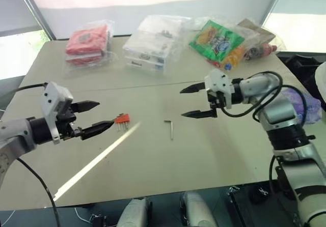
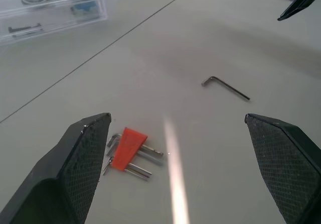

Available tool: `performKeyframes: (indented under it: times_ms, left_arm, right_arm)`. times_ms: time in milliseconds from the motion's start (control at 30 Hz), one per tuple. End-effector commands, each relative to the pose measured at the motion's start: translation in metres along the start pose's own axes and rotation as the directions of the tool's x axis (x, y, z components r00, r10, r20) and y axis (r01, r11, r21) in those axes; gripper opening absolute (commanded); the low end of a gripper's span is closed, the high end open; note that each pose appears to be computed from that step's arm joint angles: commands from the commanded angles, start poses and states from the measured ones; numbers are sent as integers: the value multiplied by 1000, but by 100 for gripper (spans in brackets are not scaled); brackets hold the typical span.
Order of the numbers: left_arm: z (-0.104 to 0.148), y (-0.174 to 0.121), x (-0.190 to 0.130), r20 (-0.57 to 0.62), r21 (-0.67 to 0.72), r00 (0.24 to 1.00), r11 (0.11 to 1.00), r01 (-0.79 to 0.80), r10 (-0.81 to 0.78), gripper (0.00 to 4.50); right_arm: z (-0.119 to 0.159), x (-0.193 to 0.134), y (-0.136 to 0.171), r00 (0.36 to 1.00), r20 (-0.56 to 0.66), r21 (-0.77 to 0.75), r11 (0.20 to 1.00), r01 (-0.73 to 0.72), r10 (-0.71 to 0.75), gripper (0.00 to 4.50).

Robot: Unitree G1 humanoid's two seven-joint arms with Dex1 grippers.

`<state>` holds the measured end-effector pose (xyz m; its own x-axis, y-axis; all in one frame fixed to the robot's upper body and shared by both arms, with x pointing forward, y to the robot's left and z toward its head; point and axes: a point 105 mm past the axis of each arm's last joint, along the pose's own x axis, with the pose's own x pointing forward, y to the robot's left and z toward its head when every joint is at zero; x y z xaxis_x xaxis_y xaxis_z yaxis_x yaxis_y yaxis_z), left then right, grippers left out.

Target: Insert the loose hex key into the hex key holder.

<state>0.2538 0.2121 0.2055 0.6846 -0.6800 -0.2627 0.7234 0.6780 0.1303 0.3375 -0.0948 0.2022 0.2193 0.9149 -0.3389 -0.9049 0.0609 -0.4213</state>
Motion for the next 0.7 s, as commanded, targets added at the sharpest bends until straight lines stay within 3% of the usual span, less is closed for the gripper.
performKeyframes:
  times_ms: [33, 333, 500, 700]
  left_arm:
    - [-1, 11, -7, 1, 44, 996, 995, -89, 89, 447]
    - [-31, 17, -20, -91, 70, 975, 978, -195, 201, 447]
    - [-37, 8, -24, -90, 49, 969, 973, -227, 231, 447]
    - [-39, -3, -24, -80, 26, 964, 968, -251, 252, 447]
  right_arm:
    - [10, 19, -2, 998, 54, -55, 998, 27, -24, 394]
    - [-5, 103, 29, 992, 111, -68, 996, -52, 59, 394]
    - [-8, 138, 24, 991, 132, -44, 999, -10, 15, 394]
    - [-13, 158, 14, 993, 111, -82, 995, 55, -46, 394]
